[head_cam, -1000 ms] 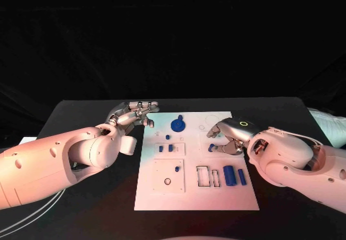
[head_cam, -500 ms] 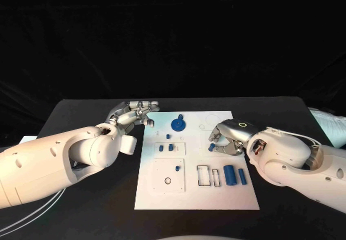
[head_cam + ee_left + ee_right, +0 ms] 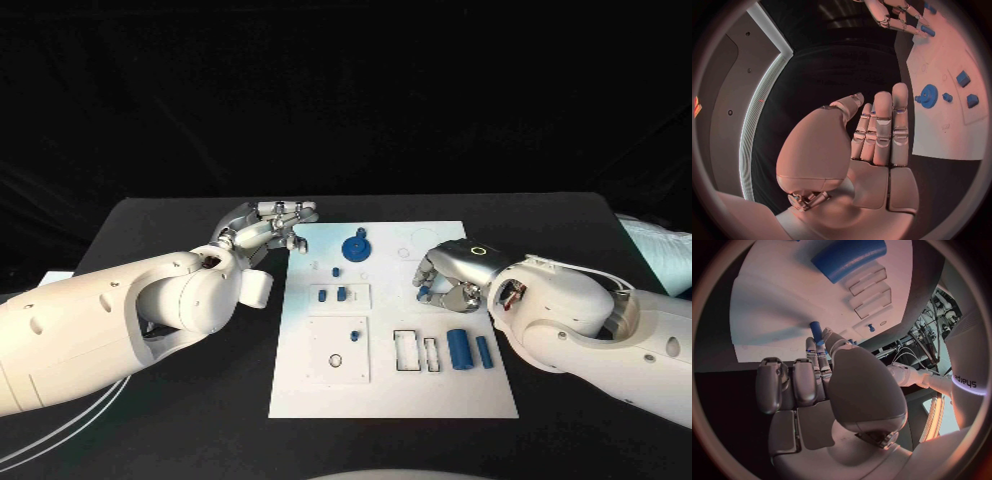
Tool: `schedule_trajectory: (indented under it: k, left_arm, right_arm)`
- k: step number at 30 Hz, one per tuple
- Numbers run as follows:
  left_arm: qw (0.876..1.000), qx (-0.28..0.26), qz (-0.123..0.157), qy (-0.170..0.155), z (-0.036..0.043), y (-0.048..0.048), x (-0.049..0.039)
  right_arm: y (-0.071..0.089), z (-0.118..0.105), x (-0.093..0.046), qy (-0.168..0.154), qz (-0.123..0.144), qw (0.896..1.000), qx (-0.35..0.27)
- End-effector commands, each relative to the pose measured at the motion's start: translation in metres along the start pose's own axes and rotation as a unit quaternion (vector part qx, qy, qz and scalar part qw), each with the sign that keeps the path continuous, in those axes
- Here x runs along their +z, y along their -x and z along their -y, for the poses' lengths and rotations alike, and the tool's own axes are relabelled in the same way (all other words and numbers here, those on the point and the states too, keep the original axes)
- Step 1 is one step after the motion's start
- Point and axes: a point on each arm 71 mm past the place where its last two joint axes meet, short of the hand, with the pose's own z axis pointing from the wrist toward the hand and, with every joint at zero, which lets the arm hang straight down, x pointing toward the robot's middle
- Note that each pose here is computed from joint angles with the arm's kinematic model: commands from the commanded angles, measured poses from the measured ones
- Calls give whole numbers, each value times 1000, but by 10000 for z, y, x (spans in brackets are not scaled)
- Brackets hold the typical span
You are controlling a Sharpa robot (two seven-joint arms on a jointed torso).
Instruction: Assemble the parts on the task board
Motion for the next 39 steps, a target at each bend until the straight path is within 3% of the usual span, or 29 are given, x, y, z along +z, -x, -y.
schedule_trajectory:
  k: [1,12,19,26,33,39]
  left_arm:
    - [1000,-5,-8,-1,3,-18,1]
    - [1000,-5,-8,-1,3,-17,1]
    - [1000,-5,-9,-2,3,-19,2]
    - [1000,-5,-9,-2,2,-16,3]
    - [1000,-5,-9,-2,-1,-18,8]
    - [1000,-6,-10,-2,-7,-27,11]
  right_arm:
    - [-25,-12,9,6,-10,1000,-7]
    - [-64,8,33,-1,-15,1000,-14]
    - [-27,-28,27,4,9,1000,-11]
    - [77,-99,-66,17,39,999,17]
    - [254,-287,-182,46,68,996,40]
    - [275,-565,-187,88,72,992,60]
